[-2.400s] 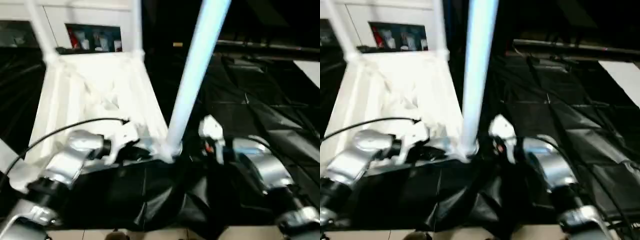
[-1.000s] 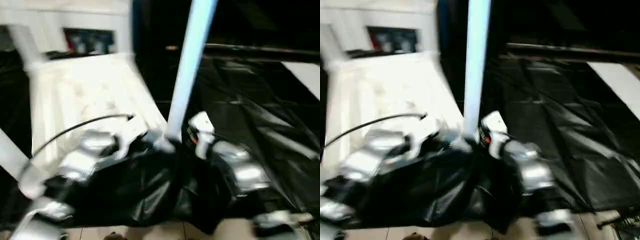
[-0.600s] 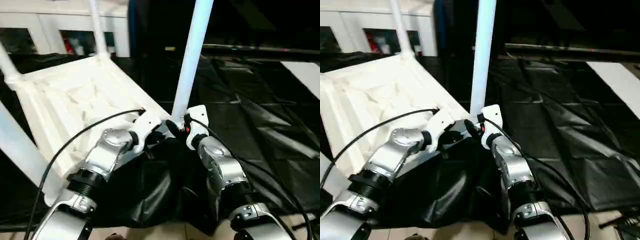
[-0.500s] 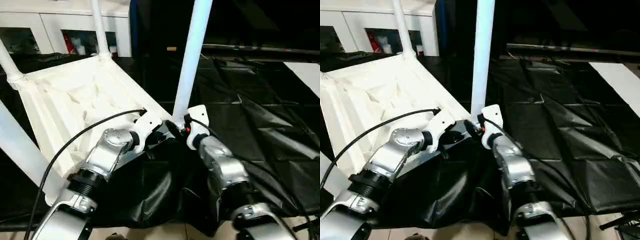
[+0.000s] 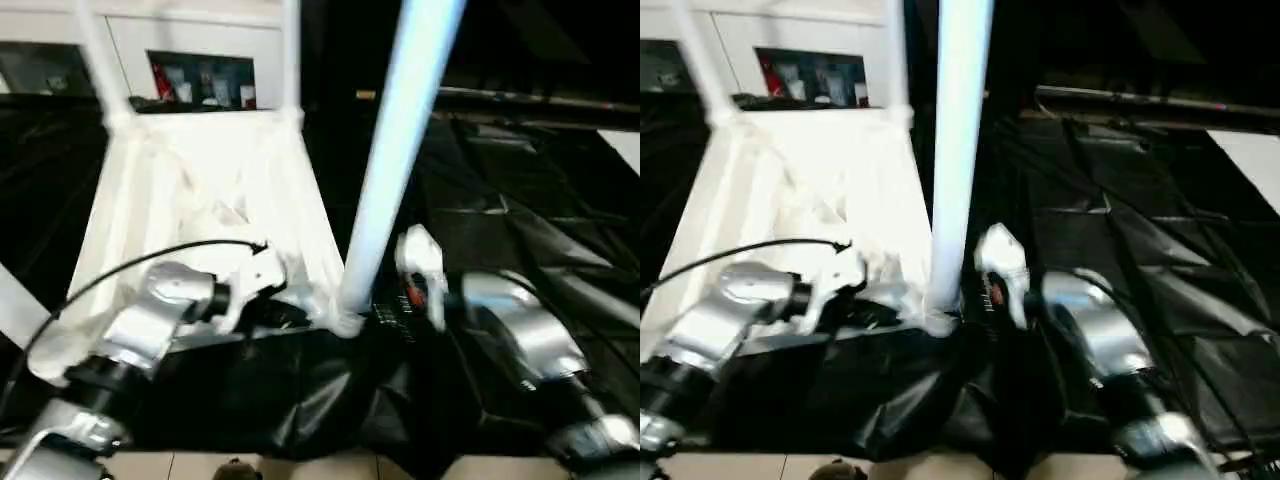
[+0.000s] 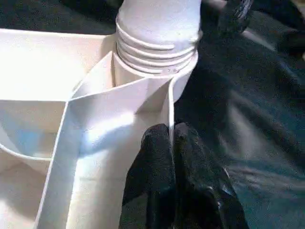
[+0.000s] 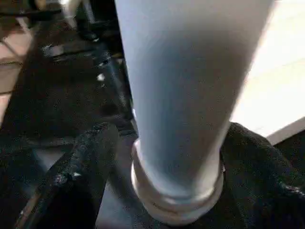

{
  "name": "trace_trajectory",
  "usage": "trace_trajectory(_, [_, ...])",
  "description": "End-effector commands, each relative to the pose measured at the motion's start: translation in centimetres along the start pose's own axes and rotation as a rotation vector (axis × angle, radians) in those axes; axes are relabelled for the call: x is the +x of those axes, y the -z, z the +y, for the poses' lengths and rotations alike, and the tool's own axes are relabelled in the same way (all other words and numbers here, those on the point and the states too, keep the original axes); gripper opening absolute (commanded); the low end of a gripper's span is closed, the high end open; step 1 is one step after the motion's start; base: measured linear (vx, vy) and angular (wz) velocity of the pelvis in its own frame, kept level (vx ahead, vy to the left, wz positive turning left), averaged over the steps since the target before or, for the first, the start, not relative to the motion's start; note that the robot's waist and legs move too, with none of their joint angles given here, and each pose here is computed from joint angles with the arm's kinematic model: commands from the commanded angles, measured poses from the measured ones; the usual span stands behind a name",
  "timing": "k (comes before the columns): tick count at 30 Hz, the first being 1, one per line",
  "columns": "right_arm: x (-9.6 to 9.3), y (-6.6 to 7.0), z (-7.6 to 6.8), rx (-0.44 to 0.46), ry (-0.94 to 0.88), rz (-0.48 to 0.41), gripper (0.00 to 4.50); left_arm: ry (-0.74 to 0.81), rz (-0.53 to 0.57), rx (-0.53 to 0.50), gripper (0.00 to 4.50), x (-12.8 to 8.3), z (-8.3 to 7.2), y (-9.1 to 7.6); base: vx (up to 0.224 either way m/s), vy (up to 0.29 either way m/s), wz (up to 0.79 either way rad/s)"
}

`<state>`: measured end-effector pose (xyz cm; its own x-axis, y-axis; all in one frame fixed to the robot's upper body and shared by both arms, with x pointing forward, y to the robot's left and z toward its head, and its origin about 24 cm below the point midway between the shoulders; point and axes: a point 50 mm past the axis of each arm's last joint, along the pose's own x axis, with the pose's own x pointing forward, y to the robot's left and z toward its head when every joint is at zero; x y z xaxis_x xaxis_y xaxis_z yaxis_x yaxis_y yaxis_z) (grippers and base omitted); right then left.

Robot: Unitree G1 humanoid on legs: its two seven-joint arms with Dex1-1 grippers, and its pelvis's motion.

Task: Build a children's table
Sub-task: Rotate leg to tighten

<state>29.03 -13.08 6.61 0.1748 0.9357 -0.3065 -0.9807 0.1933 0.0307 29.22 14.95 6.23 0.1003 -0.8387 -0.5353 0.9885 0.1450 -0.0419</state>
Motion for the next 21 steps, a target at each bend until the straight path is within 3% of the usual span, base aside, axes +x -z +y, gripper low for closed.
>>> trace_trajectory(1, [0.0, 0.2, 0.4, -0.004, -0.045, 0.023, 3.54, 0.089, 0.0, 0.013, 0.0, 0.9, -0.8, -0.2, 0.0, 0.0, 0.0])
trace_trajectory(12, [0.8, 0.3, 0.2, -0.042, -0.029, 0.062, 3.54, 0.121, -0.015, 0.032, 0.0, 1.4, -0.9, -0.7, 0.0, 0.0, 0.0])
trace_trajectory(16, [1.0, 0.4, -0.2, -0.062, -0.001, 0.078, 3.2, 0.103, -0.012, 0.034, 0.0, 1.4, -0.7, -0.5, 0.0, 0.0, 0.0])
trace_trajectory(21, [1.4, -0.4, -0.4, -0.059, 0.008, 0.036, 2.85, 0.096, -0.016, 0.03, 0.0, 1.4, -0.7, -0.4, 0.0, 0.0, 0.0])
